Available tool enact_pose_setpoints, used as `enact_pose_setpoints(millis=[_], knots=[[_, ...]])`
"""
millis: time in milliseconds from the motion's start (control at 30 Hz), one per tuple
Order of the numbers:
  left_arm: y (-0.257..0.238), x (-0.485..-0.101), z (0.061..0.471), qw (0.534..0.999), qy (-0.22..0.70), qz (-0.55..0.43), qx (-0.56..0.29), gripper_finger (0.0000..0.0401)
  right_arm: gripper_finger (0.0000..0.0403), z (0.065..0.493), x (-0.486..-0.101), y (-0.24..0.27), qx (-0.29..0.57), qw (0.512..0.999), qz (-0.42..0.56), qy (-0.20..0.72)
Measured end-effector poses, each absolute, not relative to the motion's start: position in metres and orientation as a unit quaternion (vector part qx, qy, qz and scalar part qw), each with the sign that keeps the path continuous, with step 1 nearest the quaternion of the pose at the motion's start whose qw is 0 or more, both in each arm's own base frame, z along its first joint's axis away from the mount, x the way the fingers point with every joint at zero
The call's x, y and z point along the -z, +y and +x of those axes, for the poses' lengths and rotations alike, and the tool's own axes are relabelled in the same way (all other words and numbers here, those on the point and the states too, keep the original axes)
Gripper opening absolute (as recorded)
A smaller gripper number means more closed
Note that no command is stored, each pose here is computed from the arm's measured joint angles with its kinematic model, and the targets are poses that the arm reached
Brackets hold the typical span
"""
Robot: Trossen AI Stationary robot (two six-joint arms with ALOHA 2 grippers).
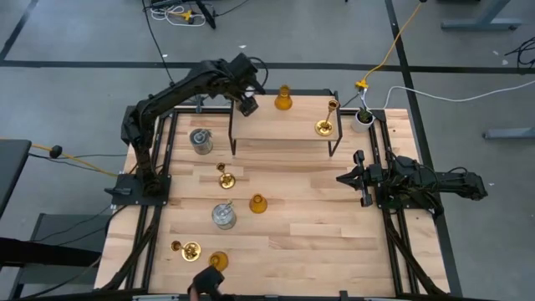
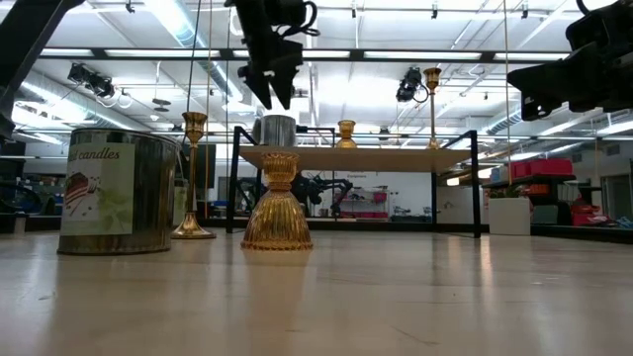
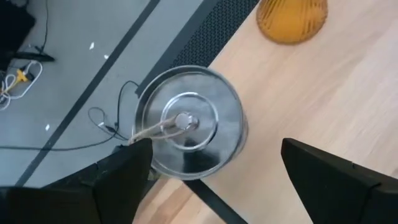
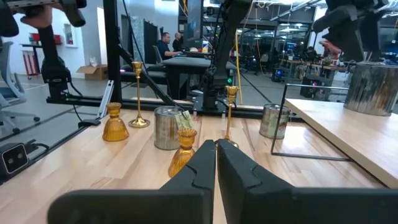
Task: Pick & Place candle stick holders
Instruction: Put the top scented candle on the shelf aligned with the other scented candle
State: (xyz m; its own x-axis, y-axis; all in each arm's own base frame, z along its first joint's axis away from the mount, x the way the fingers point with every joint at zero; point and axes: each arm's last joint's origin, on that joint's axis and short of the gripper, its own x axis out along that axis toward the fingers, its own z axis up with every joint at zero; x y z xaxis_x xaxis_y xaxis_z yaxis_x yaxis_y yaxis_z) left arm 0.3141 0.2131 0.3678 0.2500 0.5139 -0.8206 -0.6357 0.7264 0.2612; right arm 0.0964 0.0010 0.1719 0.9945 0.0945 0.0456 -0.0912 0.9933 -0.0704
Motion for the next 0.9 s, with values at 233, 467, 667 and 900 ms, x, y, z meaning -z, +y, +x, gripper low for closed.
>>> enact_pose_setpoints(millis=[233,467,667,900], knots=[[0.211,-0.367,0.31,0.777,0.509,-0.067,-0.366,0.0366,0.0022,0.096,-0.172,0.001,-0.046,0.998,-0.034,-0.024],[0.198,-0.373,0.301,0.764,0.535,-0.064,-0.354,0.0366,0.0022,0.096,-0.172,0.001,-0.047,0.998,-0.034,-0.024],[0.184,-0.395,0.282,0.772,0.523,-0.062,-0.355,0.0366,0.0022,0.096,-0.172,0.001,-0.047,0.998,-0.034,-0.024],[0.169,-0.412,0.264,0.787,0.514,-0.073,-0.334,0.0366,0.0022,0.096,-0.172,0.001,-0.046,0.998,-0.034,-0.024]])
